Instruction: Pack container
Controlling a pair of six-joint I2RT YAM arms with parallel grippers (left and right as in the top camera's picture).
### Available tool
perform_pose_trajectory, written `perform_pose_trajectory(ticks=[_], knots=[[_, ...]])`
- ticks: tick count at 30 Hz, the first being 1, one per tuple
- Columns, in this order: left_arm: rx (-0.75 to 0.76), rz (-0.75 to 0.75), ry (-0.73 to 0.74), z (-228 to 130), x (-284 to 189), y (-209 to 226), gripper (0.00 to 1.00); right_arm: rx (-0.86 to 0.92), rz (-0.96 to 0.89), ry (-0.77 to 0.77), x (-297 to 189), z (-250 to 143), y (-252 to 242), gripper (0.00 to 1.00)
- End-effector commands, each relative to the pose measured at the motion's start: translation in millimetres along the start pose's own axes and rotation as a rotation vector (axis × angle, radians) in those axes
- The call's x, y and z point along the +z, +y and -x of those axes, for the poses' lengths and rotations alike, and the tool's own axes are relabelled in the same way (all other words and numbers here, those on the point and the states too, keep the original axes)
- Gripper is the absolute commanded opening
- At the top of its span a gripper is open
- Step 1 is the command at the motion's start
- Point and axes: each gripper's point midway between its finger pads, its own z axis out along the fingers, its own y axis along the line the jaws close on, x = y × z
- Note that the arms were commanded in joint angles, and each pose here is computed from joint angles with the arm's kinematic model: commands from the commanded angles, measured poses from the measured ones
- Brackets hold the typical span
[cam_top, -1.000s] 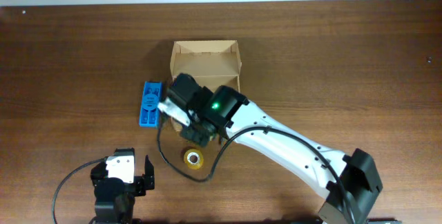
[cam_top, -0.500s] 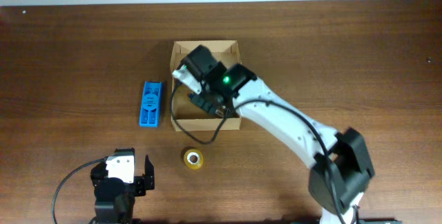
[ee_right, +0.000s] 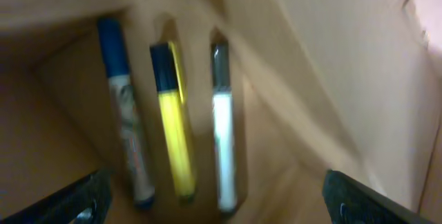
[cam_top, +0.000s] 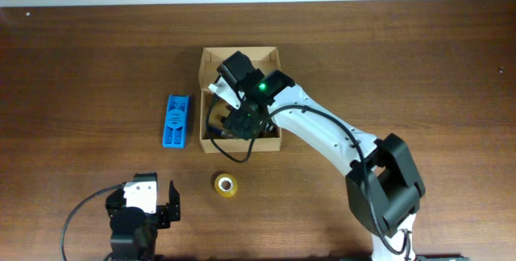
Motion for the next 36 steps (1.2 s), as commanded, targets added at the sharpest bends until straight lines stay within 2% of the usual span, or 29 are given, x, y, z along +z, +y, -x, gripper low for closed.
perform_pose_trajectory(ticks=[1, 7, 11, 13, 15, 22, 29, 36], knots=[[0.019, -0.012, -0.002, -1, 1, -3, 1.00, 0.059, 0.013, -0.127, -73, 14, 0, 0.99], [0.019, -0.012, -0.002, -1, 1, -2, 1.00, 0.083, 0.022, -0.244, -171, -9, 9, 0.99], [0.019, -0.012, -0.002, -1, 1, -2, 1.00, 0.144, -0.038, -0.365, -230, -47, 11, 1.00], [0.019, -0.012, -0.002, -1, 1, -3, 1.00, 0.177, -0.061, -0.409, -246, -70, 15, 0.99], [0.019, -0.012, -0.002, -1, 1, -3, 1.00, 0.249, -0.102, -0.478, -262, -118, 23, 0.99], [0.019, -0.012, -0.002, -1, 1, -3, 1.00, 0.291, -0.136, -0.679, -280, -193, 47, 0.99], [0.019, -0.012, -0.002, -1, 1, -3, 1.00, 0.297, -0.181, -0.906, -319, -207, 49, 0.99], [0.018, -0.012, -0.002, -1, 1, -3, 1.00, 0.297, -0.185, -0.923, -322, -205, 48, 0.99]])
